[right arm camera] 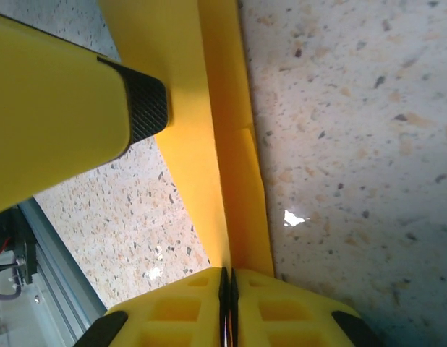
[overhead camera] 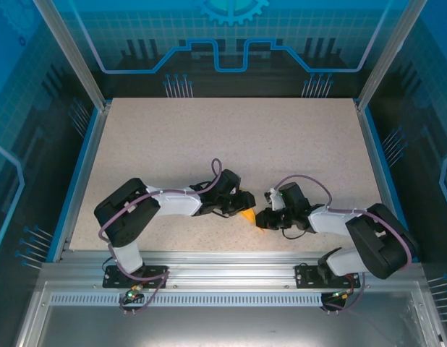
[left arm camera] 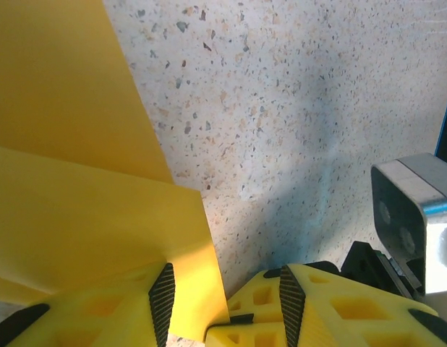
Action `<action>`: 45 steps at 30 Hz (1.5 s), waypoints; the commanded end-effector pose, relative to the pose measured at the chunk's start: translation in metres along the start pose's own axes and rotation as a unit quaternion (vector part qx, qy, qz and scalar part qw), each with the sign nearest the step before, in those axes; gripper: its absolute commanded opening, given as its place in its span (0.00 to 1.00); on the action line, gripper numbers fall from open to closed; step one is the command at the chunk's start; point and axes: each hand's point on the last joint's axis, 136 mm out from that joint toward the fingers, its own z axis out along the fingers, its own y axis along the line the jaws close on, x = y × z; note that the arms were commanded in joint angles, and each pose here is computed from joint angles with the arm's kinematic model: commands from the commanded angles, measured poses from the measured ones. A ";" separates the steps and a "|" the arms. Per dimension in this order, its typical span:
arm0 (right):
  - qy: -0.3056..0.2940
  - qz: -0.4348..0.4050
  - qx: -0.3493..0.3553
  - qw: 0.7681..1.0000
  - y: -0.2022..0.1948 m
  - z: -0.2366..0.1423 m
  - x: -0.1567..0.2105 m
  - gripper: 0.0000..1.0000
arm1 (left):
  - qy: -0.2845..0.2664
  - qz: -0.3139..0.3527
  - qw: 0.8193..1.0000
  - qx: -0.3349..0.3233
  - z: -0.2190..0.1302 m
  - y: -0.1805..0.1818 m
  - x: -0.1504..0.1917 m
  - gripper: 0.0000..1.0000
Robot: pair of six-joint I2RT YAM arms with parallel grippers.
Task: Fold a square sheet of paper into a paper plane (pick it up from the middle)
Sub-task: Fold the wing for the fifth time at the center of the table.
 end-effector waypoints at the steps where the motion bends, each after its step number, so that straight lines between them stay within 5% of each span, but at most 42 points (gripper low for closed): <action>1: 0.024 0.040 0.002 0.999 -0.014 0.002 0.012 0.11 | 0.003 0.004 1.000 -0.017 0.006 0.007 -0.001 0.46; 18: 0.016 -0.011 0.029 0.999 -0.004 -0.017 0.004 0.34 | 0.002 0.007 1.000 -0.012 0.005 0.004 -0.005 0.46; 32: 0.038 0.031 0.027 0.998 -0.014 -0.005 0.011 0.15 | 0.012 0.014 1.000 -0.010 0.008 0.001 -0.004 0.46; 45: 0.044 0.048 0.033 0.997 -0.020 -0.001 0.011 0.13 | 0.017 0.013 1.000 -0.020 0.015 0.012 -0.006 0.45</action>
